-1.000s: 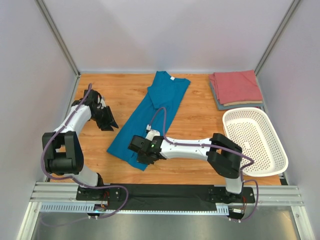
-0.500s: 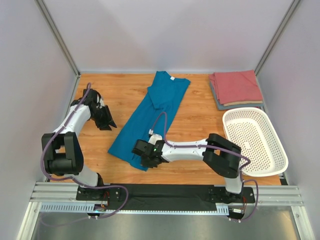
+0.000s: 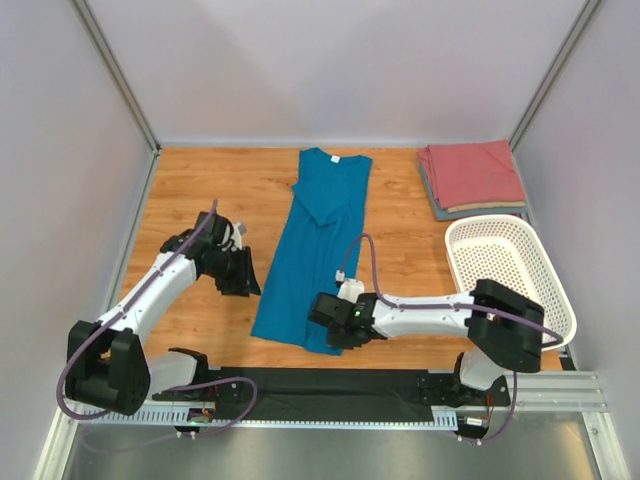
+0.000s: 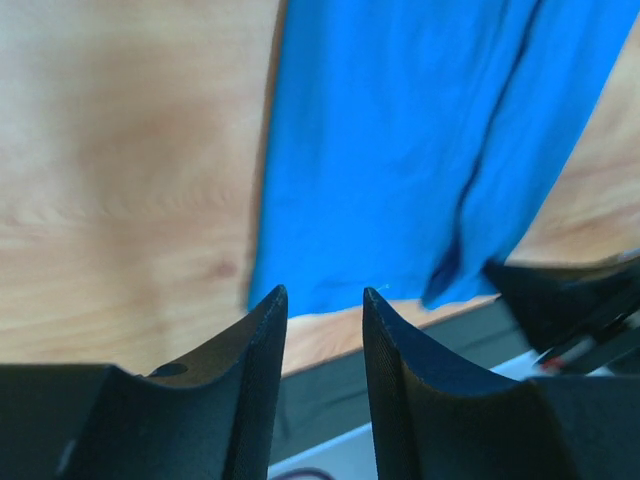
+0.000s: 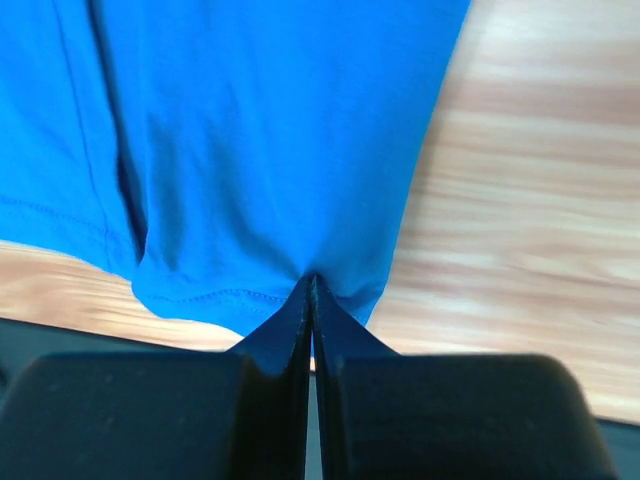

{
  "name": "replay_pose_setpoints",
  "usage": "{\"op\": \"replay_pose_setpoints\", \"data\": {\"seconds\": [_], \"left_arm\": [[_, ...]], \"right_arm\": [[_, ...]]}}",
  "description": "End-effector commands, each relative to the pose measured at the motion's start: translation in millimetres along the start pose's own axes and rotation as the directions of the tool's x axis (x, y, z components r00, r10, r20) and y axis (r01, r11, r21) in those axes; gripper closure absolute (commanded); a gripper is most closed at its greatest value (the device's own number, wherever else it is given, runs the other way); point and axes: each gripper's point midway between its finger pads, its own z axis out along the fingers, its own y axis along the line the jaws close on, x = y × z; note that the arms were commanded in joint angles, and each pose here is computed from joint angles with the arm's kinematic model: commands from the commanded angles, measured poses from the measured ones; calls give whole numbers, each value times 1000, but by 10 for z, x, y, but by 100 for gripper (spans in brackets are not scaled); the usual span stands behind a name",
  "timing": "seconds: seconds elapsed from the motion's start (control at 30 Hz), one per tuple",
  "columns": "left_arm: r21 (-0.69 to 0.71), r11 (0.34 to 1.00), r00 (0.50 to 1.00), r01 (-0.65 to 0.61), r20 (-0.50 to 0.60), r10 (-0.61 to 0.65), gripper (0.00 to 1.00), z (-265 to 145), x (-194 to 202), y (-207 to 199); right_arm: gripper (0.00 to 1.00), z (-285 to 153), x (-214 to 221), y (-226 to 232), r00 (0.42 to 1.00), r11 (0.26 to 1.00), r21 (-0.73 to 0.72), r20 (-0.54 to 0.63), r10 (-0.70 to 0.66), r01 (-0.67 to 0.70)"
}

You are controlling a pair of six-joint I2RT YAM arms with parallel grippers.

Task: Fold and stack the t-shirts
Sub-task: Fold the tshirt

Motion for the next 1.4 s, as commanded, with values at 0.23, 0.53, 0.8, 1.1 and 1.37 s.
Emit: {"op": "replay_pose_setpoints", "data": {"seconds": [0.23,0.53,0.8,1.1,1.37], "left_arm": [[108,992,998,-59,0,59,55,-111,287,-419],[74,997,995,-20,-100,28,53,173,632,-340],[-47,998,995,34,-92,-39,51,360,703,-75],[-55,995,987,80,-137,-86,52,527,939,18],[-35,997,983,74,-166,-79,54,567,1083,-10]], "right_arm": [[88,-681,-192,-679,974,975,80,82,-212,205],[45,-841,-254,-606,982,962,-199,43,-181,186],[45,-630,-116,-532,995,938,-341,-60,-85,59],[54,-301,153,-648,986,944,-327,-168,-13,-43],[68,-265,216,-727,983,946,-315,-182,11,-69]]}}
